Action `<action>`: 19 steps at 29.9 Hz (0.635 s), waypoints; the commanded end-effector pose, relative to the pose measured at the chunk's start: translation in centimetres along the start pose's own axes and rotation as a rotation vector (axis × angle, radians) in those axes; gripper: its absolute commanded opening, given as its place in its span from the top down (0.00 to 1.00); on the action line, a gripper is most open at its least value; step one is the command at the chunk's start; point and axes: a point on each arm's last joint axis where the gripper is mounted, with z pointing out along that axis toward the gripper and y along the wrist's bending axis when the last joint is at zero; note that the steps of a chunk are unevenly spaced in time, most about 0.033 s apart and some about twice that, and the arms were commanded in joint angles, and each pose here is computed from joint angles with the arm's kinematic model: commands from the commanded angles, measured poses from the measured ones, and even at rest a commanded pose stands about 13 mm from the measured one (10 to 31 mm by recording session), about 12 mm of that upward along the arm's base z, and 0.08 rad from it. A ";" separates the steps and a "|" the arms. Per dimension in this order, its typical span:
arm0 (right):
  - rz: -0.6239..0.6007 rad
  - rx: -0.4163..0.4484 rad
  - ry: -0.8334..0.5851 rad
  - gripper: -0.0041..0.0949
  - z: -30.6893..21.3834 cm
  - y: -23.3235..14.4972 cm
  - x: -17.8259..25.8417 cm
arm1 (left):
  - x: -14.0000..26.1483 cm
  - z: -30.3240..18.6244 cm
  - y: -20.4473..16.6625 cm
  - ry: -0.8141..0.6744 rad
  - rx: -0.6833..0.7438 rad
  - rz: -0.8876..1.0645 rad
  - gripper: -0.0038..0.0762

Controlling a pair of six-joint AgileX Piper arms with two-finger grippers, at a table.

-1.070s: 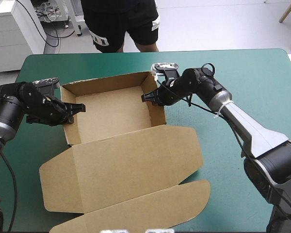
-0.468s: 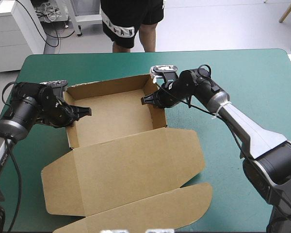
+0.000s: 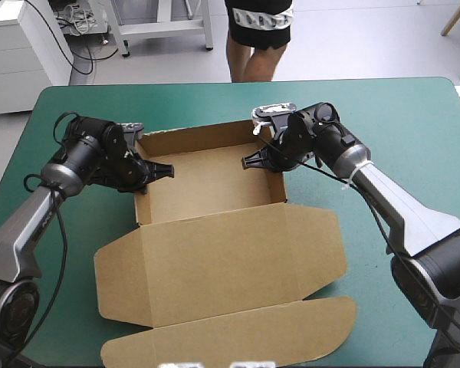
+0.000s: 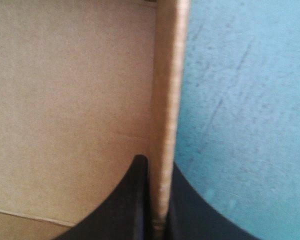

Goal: Fold the box

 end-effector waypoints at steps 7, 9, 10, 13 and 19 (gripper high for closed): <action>0.024 0.150 0.001 0.98 -3.9 -3.5 0.2 | -2.9 -0.6 -4.5 -0.074 0.052 0.104 0.96; 0.066 0.135 0.023 0.98 -3.6 -4.8 0.4 | -3.2 0.2 -5.2 -0.054 0.048 0.120 0.96; 0.083 0.129 0.037 0.98 -3.4 -5.4 0.6 | -3.3 0.6 -5.5 -0.044 0.046 0.126 0.96; 0.104 0.120 0.071 0.98 -3.1 -6.4 1.0 | -3.4 1.7 -6.1 -0.024 0.045 0.138 0.96; 0.106 0.124 0.102 0.98 -1.6 -6.7 2.0 | -3.5 3.3 -6.2 0.012 0.032 0.146 0.96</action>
